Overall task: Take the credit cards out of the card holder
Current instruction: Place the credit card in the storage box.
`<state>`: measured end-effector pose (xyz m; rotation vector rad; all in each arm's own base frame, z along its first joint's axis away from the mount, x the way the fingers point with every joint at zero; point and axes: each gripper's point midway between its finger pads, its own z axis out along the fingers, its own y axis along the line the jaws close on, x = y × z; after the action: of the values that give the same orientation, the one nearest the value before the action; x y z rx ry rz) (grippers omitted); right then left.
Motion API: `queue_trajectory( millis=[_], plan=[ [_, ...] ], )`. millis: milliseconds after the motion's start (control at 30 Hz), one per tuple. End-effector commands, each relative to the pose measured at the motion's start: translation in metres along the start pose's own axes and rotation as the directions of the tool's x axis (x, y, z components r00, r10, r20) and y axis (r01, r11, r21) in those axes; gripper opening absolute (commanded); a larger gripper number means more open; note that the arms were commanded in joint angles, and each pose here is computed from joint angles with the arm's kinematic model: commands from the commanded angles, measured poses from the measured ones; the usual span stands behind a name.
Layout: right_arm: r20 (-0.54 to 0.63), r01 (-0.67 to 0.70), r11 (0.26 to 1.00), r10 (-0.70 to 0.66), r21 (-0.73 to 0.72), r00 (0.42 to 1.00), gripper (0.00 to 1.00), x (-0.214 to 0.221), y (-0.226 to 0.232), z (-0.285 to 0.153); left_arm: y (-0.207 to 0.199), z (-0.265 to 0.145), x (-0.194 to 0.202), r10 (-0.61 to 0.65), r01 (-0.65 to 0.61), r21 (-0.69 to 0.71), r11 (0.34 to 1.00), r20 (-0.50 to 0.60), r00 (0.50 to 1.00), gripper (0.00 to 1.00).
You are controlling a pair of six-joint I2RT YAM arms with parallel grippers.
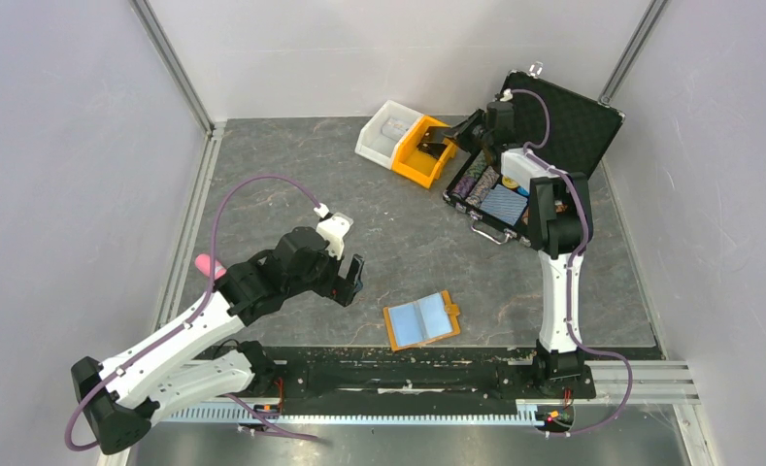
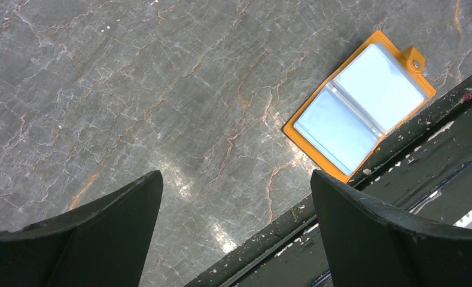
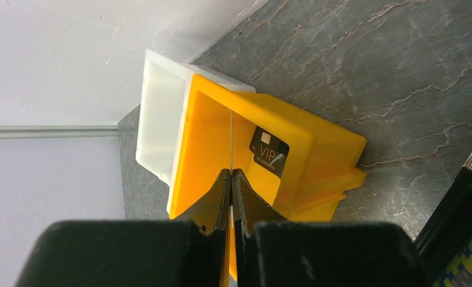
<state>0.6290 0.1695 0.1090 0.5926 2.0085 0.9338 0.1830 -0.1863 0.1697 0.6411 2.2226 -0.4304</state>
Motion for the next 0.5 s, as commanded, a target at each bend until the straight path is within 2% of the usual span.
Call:
queue_trajectory(
  millis=[0, 467],
  plan=[
    [0.053, -0.002, 1.0, 0.003, -0.019, 0.999, 0.0, -0.019, 0.015, 0.001, 0.002, -0.004, -0.01, 0.045, -0.045, -0.006, 0.999, 0.026, 0.999, 1.0],
    [0.056, -0.045, 0.999, 0.043, 0.024, 0.997, 0.04, -0.015, 0.002, 0.01, 0.004, -0.002, -0.01, 0.044, -0.043, -0.015, 0.999, 0.023, 0.999, 1.0]
  ],
)
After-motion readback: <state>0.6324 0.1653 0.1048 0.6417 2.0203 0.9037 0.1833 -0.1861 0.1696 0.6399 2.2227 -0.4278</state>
